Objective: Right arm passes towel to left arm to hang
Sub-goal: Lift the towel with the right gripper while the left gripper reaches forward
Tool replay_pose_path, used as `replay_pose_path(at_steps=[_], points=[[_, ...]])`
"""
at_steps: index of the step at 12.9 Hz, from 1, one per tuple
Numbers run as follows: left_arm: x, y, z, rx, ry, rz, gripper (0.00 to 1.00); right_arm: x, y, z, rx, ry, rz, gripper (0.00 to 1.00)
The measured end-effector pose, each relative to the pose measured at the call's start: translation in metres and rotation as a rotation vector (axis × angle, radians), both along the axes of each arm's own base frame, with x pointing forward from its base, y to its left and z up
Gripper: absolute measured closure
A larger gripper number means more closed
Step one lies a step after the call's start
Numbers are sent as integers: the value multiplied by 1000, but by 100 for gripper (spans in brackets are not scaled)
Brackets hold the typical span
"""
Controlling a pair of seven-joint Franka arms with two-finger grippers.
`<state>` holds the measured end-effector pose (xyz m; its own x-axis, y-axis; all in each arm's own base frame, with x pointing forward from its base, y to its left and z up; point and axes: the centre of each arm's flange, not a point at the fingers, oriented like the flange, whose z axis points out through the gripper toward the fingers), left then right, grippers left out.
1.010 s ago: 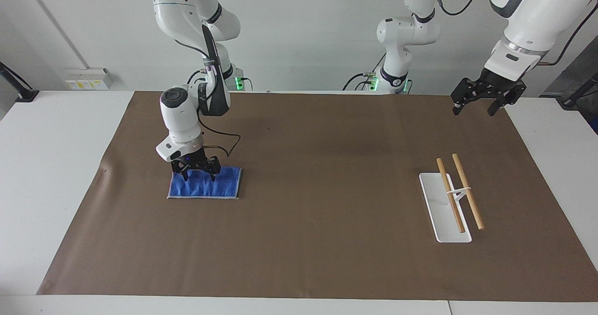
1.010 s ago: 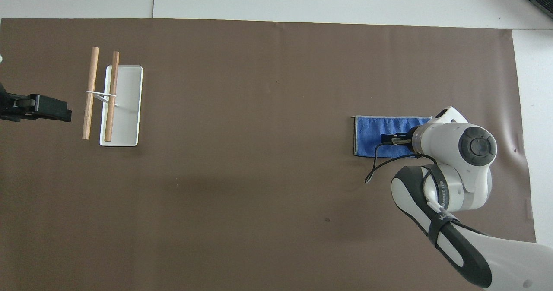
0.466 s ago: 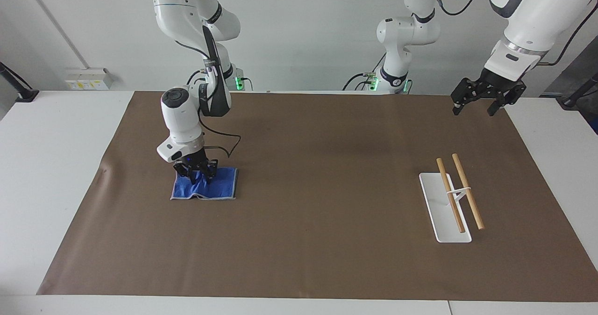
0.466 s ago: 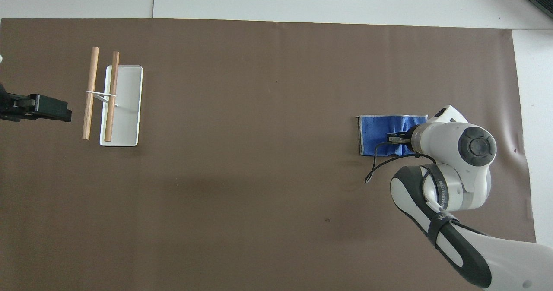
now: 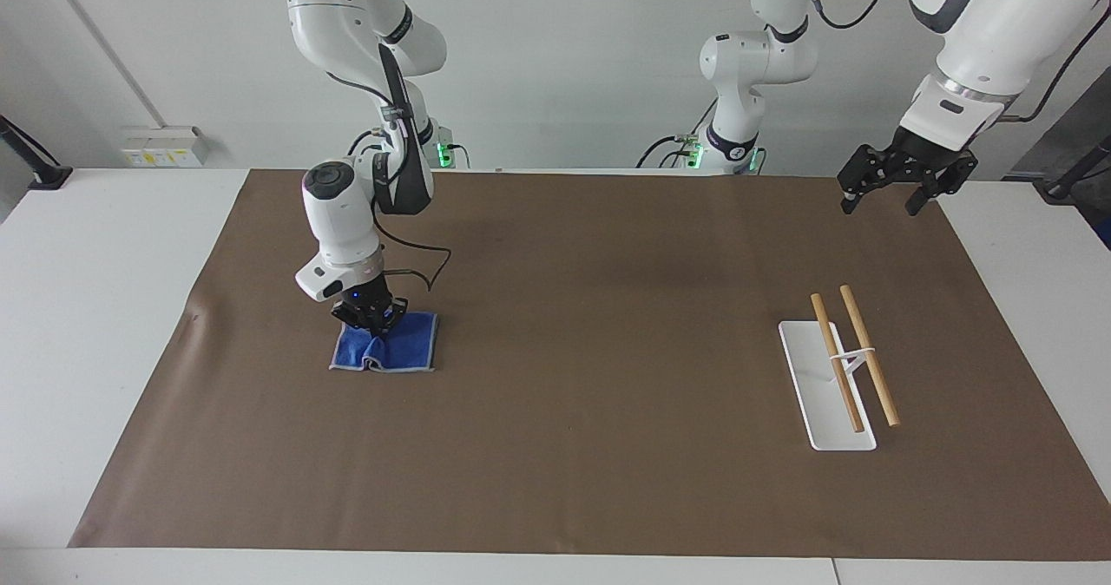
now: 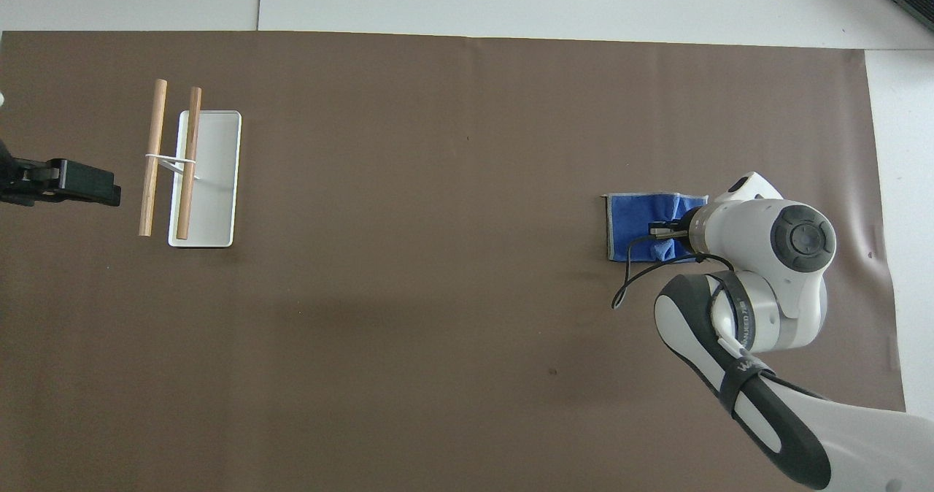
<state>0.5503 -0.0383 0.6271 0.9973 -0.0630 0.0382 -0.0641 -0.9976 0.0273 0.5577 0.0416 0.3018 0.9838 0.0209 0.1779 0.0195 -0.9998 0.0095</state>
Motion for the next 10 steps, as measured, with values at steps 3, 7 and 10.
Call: replay_pose_path(at_steps=[3,7,10], points=[[0,-3,0,0,0,-6,0,16,13,56,43,18,-16,92],[0,-5,0,0,1,-9,0,27,58,128,165,-59,-6,92],[-2,-9,3,-5,-4,-15,0,34,102,166,331,-106,-11,92]])
